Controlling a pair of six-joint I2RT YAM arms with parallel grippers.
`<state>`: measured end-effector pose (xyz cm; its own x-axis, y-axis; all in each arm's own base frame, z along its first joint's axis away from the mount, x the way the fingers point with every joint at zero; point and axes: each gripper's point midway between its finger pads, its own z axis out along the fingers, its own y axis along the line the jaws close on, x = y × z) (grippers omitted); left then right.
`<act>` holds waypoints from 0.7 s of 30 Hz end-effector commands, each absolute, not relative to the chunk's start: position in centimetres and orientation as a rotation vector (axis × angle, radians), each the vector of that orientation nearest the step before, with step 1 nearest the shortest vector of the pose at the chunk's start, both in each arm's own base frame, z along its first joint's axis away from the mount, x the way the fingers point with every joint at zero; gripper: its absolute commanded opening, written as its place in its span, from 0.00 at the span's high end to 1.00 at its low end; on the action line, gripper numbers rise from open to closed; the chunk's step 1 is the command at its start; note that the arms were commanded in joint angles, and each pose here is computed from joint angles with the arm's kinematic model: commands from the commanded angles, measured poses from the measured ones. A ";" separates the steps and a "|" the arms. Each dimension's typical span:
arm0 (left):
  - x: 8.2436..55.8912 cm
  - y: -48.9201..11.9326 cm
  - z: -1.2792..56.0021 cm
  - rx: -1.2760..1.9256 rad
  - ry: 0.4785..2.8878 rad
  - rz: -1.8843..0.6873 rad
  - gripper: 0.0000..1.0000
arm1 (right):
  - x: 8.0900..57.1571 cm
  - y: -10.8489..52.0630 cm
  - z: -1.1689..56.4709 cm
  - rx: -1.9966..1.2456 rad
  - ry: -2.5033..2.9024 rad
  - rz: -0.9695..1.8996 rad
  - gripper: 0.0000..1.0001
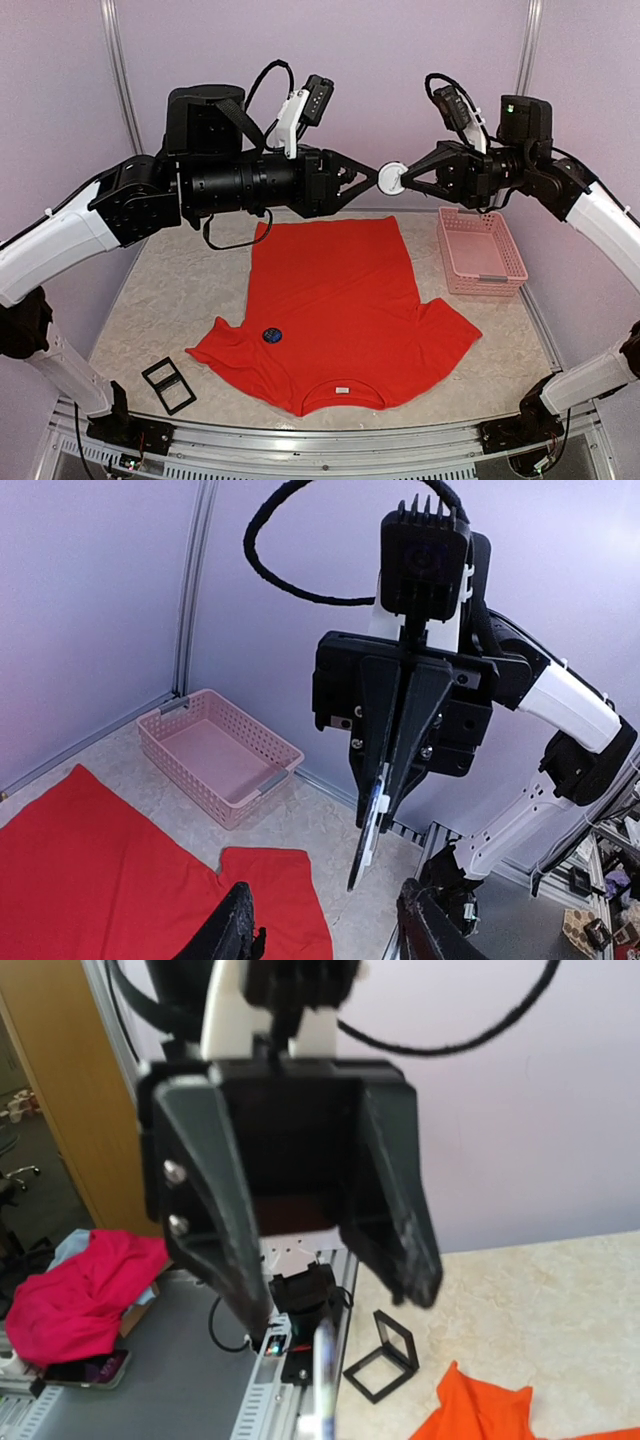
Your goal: Pin the brooch onto the clothing
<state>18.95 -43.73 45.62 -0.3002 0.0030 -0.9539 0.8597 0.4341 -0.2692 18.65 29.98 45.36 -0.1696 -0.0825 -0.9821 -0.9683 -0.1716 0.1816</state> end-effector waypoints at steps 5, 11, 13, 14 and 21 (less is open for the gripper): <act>18.7 -45.4 44.9 0.845 1.670 -1.078 0.61 | 17.4 29.8 45.8 -1.317 1.297 1.395 1.00; 18.8 -46.1 44.9 0.863 1.673 -1.087 0.68 | 17.0 30.0 46.2 -1.325 1.277 1.392 1.00; 18.8 -46.2 45.1 0.863 1.669 -1.092 0.80 | 16.9 30.0 46.2 -1.327 1.275 1.390 1.00; 18.7 -46.3 45.1 0.866 1.668 -1.096 0.86 | 16.9 30.0 46.2 -1.329 1.275 1.392 1.00; 18.2 -46.2 45.3 0.854 1.622 -1.087 1.00 | 17.3 30.1 46.3 -1.309 1.283 1.364 1.00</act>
<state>18.35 -46.43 44.01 -0.3266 0.0839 -0.9414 0.8928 0.3543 -0.2781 18.16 30.41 44.53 -0.1687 -0.1124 -0.9792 -0.9728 -0.1408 0.1837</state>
